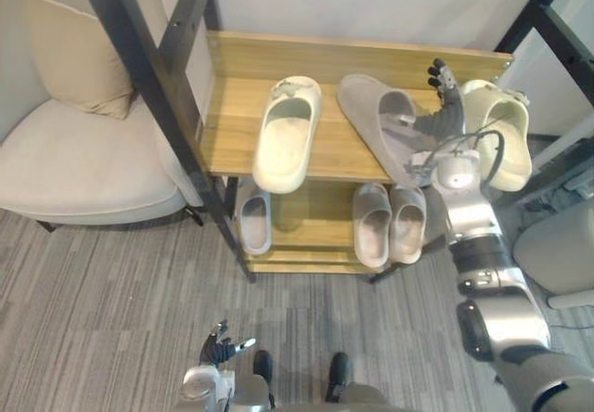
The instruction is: Organize the slippers on the shoe rack
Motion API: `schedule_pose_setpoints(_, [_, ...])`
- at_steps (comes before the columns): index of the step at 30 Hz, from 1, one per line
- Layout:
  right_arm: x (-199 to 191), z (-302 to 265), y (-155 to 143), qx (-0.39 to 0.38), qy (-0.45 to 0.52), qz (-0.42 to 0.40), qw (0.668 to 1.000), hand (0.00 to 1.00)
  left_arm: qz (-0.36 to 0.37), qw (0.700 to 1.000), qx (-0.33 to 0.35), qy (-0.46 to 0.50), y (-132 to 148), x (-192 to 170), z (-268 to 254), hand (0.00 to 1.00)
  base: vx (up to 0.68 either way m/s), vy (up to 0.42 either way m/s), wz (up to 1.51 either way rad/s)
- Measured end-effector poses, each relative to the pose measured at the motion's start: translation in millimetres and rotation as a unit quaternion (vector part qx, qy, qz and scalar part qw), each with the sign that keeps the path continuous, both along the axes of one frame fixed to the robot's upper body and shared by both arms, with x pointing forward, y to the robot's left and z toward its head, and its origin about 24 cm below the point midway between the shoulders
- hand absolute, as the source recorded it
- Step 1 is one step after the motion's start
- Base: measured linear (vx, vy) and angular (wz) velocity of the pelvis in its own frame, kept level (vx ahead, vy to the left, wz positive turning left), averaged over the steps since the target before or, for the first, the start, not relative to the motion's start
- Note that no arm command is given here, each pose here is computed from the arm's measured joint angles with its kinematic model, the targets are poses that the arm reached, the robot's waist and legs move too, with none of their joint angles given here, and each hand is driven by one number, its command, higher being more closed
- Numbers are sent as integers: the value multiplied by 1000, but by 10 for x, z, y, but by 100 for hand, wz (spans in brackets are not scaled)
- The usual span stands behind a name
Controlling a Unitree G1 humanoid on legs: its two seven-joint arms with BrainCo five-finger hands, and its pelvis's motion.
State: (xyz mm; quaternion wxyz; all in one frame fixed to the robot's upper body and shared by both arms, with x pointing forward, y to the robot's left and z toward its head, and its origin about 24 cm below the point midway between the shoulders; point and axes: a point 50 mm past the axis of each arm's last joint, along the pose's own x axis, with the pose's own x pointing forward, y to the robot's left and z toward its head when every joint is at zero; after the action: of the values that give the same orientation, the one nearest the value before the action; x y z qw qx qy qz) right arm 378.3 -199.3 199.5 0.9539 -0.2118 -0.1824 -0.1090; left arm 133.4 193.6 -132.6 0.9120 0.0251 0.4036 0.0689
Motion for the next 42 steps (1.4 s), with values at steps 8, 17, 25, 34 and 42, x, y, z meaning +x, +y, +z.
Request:
schedule_pose_setpoints(8, [123, 49, -6, -32, 31, 6, 999, 0, 2, 1000, 1, -10, 23, 44, 24, 0, -50, -15, 5])
schedule_pose_setpoints(17, [214, 182, 50, -70, 47, 29, 996, 100, 1, 1000, 6, -24, 70, 124, 63, 0, -22, -8, 6])
schedule_pose_setpoints(25, [192, 219, 168, -77, 31, 53, 995, 100, 0, 1000, 6, -28, 70, 155, 73, 0, 0, 0, 0])
schedule_pose_setpoints(34, [-4, 41, 216, -72, 11, 84, 994, 100, 0, 1000, 7, -25, 75, 144, 65, 0, -14, 0, -2])
schedule_pose_setpoints(42, [-179, -142, 159, -64, 9, 91, 994, 100, -3, 1000, 4, -14, 87, 106, 36, 0, -29, -3, -7])
